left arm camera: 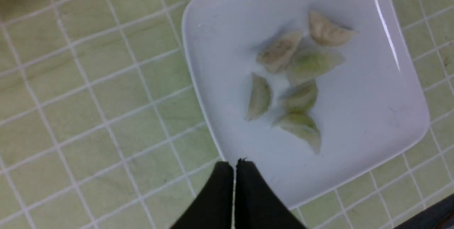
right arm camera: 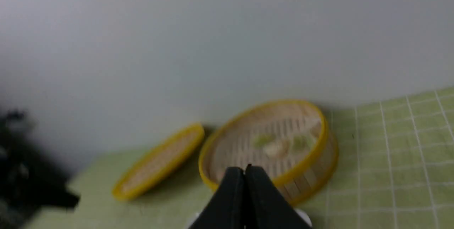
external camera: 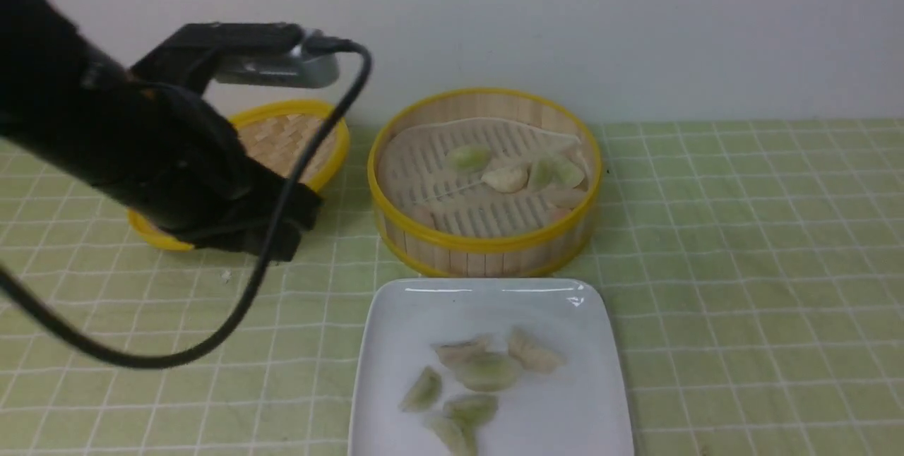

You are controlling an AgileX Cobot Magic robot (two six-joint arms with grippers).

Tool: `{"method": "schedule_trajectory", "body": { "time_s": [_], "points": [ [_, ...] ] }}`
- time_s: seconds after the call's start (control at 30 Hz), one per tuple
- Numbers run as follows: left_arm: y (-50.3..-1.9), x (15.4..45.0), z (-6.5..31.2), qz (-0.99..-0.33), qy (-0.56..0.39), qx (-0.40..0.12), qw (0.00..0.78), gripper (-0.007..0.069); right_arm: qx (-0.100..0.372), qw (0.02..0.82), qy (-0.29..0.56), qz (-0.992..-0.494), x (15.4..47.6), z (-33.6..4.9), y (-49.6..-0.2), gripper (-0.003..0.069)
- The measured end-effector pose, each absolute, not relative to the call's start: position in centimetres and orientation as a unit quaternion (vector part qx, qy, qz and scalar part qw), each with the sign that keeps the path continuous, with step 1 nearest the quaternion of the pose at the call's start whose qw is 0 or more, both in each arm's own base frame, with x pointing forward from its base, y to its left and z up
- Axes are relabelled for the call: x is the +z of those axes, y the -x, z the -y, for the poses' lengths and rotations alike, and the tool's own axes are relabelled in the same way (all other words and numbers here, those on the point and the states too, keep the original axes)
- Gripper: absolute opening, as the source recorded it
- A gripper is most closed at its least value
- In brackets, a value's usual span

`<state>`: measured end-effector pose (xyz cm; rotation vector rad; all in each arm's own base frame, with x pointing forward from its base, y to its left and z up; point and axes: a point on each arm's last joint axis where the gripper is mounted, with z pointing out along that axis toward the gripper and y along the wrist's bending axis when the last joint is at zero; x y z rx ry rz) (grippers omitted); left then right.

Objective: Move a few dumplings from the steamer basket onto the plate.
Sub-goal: Use the left arm to grab a dumpling from the steamer

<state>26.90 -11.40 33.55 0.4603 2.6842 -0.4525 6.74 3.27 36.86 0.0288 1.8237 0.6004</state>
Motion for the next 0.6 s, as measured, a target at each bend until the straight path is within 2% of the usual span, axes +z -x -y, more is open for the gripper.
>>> {"method": "schedule_trajectory", "body": {
  "time_s": [0.1, 0.17, 0.27, 0.37, 0.47, 0.6],
  "points": [
    [-29.7, 34.0, 13.7, -0.955, -0.172, -0.154, 0.188, -0.0006, 0.209, 0.484, 0.070, -0.847, 38.5, -4.2, -9.3, -0.0014],
    [-31.6, 34.0, 14.7, -0.955, -0.173, -0.150, 0.186, -0.0006, 0.194, 0.429, 0.103, -0.876, 38.7, -4.6, -10.8, -0.0014],
    [-34.0, 33.9, 15.6, -0.955, -0.176, -0.144, 0.192, 0.0005, 0.189, 0.376, 0.124, -0.899, 38.1, -5.1, -12.4, -0.0014],
    [-36.8, 32.4, 16.5, -0.957, -0.178, -0.131, 0.189, 0.0054, 0.191, 0.354, 0.131, -0.906, 37.8, -5.3, -13.0, -0.0014],
    [-39.3, 30.2, 17.4, -0.960, -0.179, -0.122, 0.177, 0.0155, 0.192, 0.353, 0.132, -0.906, 37.7, -5.4, -13.2, -0.0014],
    [-42.0, 26.7, 18.5, -0.964, -0.178, -0.116, 0.159, 0.0339, 0.192, 0.354, 0.133, -0.906, 37.7, -5.4, -13.2, -0.0014]
  ]
}}
